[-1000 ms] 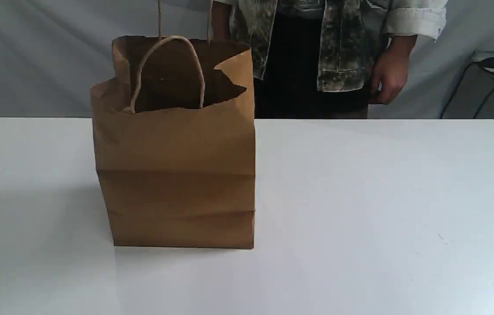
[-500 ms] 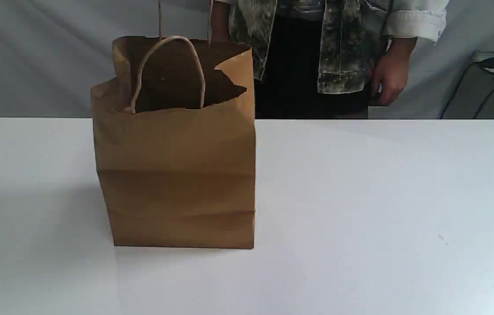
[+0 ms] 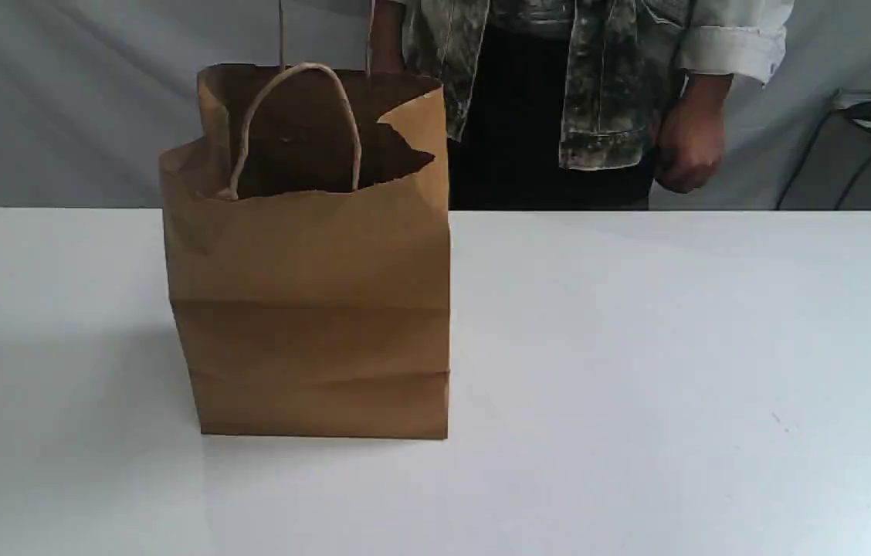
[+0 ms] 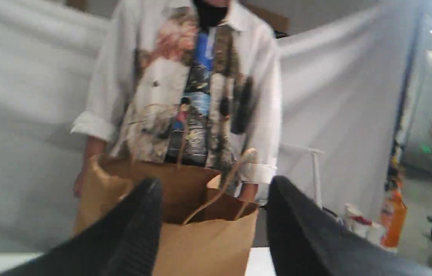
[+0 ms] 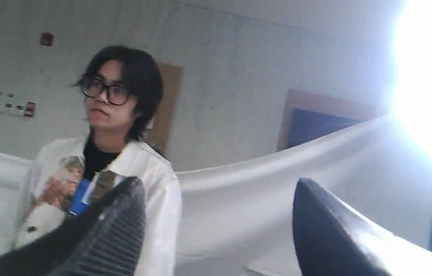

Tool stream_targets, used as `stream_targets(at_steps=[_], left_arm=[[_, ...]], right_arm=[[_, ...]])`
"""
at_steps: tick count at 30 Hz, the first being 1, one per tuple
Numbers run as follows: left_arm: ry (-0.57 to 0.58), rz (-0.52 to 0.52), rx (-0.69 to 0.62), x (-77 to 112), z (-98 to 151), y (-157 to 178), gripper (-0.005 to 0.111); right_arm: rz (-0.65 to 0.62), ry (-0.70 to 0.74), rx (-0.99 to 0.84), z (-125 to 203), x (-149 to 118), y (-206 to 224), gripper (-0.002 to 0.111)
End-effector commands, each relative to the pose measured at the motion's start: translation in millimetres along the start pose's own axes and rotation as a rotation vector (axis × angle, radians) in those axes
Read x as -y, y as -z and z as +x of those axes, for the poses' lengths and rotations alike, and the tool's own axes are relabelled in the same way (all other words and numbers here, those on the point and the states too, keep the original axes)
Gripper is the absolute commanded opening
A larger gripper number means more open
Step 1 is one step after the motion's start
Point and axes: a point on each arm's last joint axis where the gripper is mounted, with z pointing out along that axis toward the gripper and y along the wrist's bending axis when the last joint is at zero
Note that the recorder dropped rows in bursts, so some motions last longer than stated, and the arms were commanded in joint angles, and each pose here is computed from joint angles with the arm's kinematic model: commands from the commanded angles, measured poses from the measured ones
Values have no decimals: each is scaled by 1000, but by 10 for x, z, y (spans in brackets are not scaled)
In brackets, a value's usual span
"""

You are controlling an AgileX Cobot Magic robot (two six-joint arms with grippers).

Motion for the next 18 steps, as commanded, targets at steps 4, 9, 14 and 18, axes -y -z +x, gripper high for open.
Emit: stream_targets(at_steps=[4,9,14,18], left_arm=[[-111,-190,-22,-249,190,-23,17],[-151,-116,-125,-237,397,-40,15],[-147,-75,-191,-249,561,-23,15],[-138,-54,-203,-232,578,-21,15]], right_arm=[[-48,266,-196,677,-292,-195,40],[-155,246,-309,1304,-673,-422,24],[-215,5,-188,1755,-1016,-528,13],[-255,-153,-134,2189,-1277,-587,11]])
